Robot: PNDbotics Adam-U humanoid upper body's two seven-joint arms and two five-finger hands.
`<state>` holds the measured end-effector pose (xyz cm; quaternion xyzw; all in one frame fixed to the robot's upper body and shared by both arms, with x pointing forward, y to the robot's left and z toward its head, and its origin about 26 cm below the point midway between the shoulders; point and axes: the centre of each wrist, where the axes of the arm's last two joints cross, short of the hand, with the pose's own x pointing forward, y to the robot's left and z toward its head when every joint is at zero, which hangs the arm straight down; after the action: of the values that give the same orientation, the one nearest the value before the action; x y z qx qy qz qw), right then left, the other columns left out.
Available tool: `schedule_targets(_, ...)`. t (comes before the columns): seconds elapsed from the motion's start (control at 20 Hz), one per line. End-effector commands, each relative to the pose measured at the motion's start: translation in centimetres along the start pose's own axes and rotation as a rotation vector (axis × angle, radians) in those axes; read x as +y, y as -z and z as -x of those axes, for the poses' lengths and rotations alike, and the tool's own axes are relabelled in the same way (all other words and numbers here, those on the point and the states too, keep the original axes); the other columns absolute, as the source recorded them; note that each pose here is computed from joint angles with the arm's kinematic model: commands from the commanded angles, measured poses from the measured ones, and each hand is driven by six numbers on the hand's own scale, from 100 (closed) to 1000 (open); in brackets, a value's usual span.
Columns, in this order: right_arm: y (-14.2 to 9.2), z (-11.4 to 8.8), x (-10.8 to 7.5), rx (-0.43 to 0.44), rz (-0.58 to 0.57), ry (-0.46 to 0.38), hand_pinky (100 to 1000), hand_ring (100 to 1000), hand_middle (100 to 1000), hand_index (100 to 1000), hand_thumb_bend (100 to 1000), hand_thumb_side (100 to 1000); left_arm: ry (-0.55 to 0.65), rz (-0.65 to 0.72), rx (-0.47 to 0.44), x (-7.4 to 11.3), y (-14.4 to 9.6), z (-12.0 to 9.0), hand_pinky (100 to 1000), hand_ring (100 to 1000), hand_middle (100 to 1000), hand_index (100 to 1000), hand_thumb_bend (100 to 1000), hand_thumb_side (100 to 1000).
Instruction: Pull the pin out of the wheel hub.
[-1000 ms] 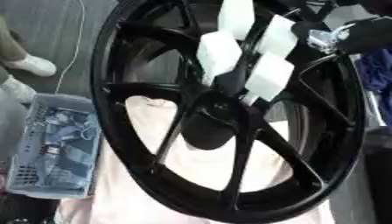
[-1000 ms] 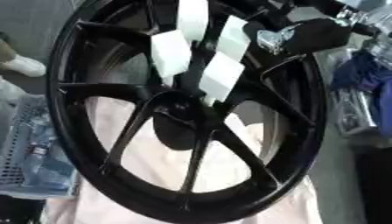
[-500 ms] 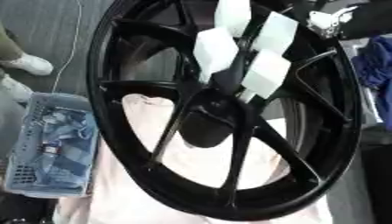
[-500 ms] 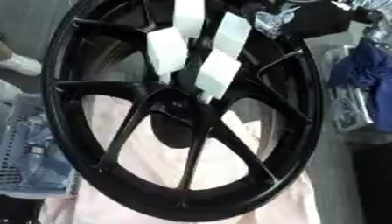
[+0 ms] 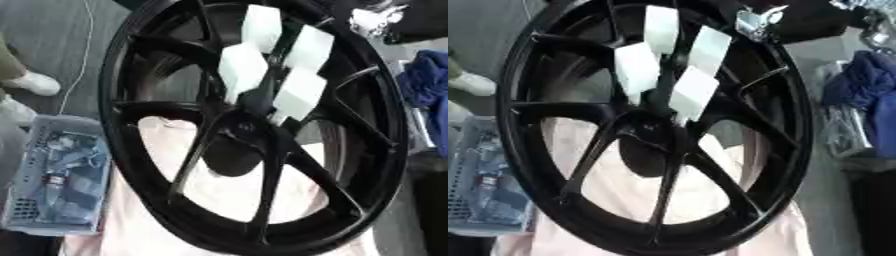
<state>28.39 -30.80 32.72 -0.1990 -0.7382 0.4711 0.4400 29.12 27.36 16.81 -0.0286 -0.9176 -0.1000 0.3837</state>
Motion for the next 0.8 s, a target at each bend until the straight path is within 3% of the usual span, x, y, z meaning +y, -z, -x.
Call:
schedule_targets(0.05, -0.25, -0.37, -0.59, 0.008, -0.020, -0.049, 629, 885, 820, 886, 250, 448, -0.002, 0.006, -0.023, -0.03, 0.29, -0.62, 874, 699, 635, 765, 100, 720)
schedule_targets(0.5, -0.16, 0.02, 0.29, 0.003, -0.086, -0.071, 627, 887, 823, 893, 321, 462, -0.007, 0.005, -0.018, -0.05, 0.23, -0.58, 875, 699, 635, 764, 100, 721)
schedule_targets(0.8, -0.02, -0.10, 0.37, 0.002, -0.091, -0.064, 626, 886, 821, 895, 317, 455, -0.009, 0.006, -0.017, -0.06, 0.24, -0.58, 875, 699, 635, 764, 100, 720)
